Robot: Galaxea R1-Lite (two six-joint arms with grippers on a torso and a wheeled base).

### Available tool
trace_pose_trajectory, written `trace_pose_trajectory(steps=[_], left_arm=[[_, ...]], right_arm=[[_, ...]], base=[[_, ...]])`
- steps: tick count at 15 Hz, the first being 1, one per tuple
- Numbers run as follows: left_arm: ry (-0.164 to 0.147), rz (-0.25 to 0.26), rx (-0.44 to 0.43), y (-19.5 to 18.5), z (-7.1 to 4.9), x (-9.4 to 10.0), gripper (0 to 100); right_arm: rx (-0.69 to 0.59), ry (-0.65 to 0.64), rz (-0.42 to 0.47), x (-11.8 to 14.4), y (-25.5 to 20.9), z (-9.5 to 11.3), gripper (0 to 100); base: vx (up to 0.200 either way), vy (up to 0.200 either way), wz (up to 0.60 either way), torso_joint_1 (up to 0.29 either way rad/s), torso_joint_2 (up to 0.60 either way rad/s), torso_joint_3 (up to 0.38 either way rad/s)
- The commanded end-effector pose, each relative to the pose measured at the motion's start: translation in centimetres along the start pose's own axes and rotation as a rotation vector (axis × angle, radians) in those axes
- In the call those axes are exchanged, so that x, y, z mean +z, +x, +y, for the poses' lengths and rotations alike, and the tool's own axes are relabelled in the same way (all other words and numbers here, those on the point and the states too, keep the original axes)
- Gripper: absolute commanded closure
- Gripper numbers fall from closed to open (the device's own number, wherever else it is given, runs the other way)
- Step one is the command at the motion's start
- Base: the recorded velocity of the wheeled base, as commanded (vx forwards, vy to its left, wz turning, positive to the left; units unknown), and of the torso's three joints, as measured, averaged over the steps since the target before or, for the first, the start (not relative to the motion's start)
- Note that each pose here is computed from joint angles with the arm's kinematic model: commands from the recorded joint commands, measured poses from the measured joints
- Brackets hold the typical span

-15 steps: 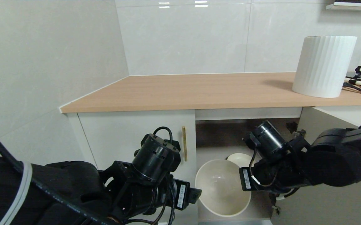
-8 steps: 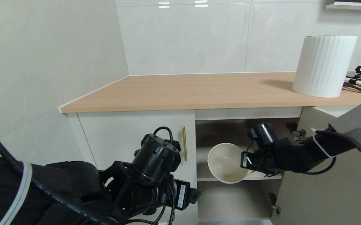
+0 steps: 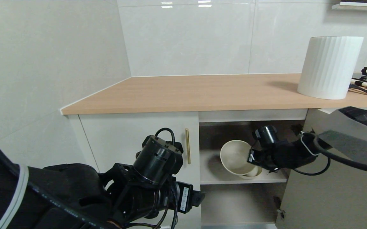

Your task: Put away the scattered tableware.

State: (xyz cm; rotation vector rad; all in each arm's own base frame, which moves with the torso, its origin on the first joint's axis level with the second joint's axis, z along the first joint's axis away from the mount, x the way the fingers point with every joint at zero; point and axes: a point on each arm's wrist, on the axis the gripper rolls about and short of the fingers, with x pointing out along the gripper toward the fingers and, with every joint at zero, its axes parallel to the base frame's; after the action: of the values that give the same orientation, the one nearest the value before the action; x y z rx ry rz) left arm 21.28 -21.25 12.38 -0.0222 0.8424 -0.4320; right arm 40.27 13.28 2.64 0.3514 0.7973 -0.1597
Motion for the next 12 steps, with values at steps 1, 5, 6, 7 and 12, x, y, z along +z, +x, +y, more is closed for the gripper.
trace_pose_trajectory(steps=[1,5,6,7,12], left_arm=[[0.0,-0.001,0.0,0.0,0.0,0.0,0],[-0.004,-0.001,0.004,0.0,0.1,0.0,0],[-0.004,-0.002,0.002,0.0,0.1,0.1,0],[-0.004,-0.002,0.003,0.0,0.1,0.1,0],[-0.005,-0.002,0.003,0.0,0.1,0.1,0]], right_arm=[[-0.029,0.013,0.007,0.1,1.7,-0.7,100],[-0.062,0.037,0.003,0.7,3.4,-2.0,100],[-0.065,0.038,0.004,0.7,3.5,-2.1,100],[-0.068,0.038,0.006,0.6,3.7,-2.2,100],[-0.081,0.037,0.003,1.0,4.1,-2.8,100]], base=[[0.0,0.0,0.0,0.0,0.0,0.0],[0.0,0.0,0.0,0.0,0.0,0.0],[0.0,0.0,0.0,0.0,0.0,0.0],[0.0,0.0,0.0,0.0,0.0,0.0],[0.0,0.0,0.0,0.0,0.0,0.0]])
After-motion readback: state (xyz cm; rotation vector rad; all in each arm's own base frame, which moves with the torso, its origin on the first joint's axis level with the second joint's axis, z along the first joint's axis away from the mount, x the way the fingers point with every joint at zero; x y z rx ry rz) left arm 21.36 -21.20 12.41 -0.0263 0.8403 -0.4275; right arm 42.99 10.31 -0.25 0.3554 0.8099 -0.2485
